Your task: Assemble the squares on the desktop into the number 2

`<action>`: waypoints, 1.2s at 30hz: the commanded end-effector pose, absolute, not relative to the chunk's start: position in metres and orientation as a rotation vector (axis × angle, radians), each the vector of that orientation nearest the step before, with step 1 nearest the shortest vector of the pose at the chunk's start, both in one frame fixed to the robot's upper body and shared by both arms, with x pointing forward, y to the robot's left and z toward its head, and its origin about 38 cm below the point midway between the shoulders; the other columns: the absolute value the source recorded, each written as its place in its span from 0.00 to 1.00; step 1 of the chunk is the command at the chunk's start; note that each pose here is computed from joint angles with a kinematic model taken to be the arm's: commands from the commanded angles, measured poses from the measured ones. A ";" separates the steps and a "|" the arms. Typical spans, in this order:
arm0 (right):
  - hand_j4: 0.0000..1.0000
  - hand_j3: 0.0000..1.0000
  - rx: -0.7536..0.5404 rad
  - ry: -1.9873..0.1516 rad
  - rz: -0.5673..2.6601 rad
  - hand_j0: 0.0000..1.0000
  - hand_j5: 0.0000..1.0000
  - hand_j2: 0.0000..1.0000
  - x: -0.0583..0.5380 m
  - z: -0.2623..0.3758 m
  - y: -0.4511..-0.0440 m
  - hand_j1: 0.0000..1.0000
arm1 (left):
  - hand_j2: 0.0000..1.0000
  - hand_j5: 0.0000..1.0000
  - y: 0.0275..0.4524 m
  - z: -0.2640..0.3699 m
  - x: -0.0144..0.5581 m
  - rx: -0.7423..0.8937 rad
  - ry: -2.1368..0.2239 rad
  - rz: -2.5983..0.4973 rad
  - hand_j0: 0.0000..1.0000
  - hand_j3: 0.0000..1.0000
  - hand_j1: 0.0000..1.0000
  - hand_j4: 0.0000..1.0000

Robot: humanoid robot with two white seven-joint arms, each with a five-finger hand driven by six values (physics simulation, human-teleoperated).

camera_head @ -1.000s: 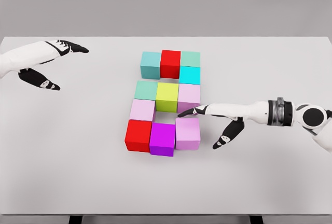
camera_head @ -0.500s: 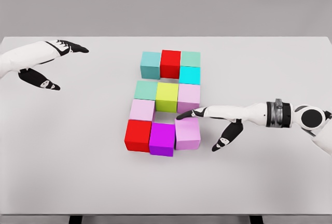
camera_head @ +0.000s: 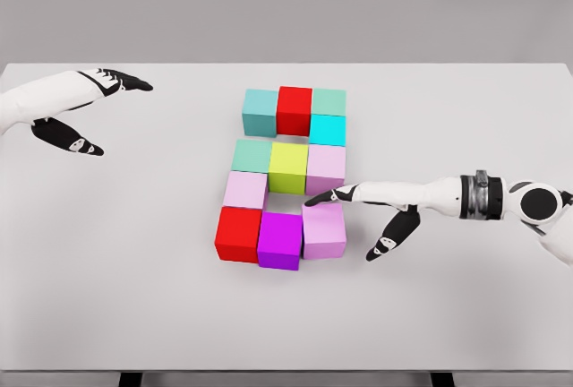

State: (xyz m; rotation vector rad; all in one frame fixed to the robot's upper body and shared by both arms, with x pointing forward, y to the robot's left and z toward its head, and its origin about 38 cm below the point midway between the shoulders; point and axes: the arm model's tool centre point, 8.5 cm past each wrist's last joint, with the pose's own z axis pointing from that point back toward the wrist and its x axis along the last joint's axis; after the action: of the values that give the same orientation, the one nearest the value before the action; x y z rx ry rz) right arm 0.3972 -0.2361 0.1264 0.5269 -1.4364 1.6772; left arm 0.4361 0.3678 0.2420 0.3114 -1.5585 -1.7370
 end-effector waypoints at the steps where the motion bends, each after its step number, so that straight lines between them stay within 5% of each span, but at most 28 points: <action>1: 1.00 1.00 0.530 -1.440 1.668 1.00 1.00 1.00 0.398 0.127 -0.236 1.00 | 1.00 1.00 0.369 0.243 0.436 0.311 -1.563 -1.728 1.00 1.00 1.00 1.00; 36: 1.00 1.00 0.544 -1.441 1.680 1.00 1.00 1.00 0.391 0.129 -0.235 1.00 | 1.00 1.00 0.368 0.244 0.437 0.312 -1.568 -1.725 1.00 1.00 1.00 1.00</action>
State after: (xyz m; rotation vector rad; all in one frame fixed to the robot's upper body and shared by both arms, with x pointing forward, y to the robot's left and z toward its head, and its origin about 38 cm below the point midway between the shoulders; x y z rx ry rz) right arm 0.3914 -0.2365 0.1279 0.5372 -1.4370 1.6865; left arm 0.4366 0.3682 0.2434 0.3155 -1.5635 -1.7322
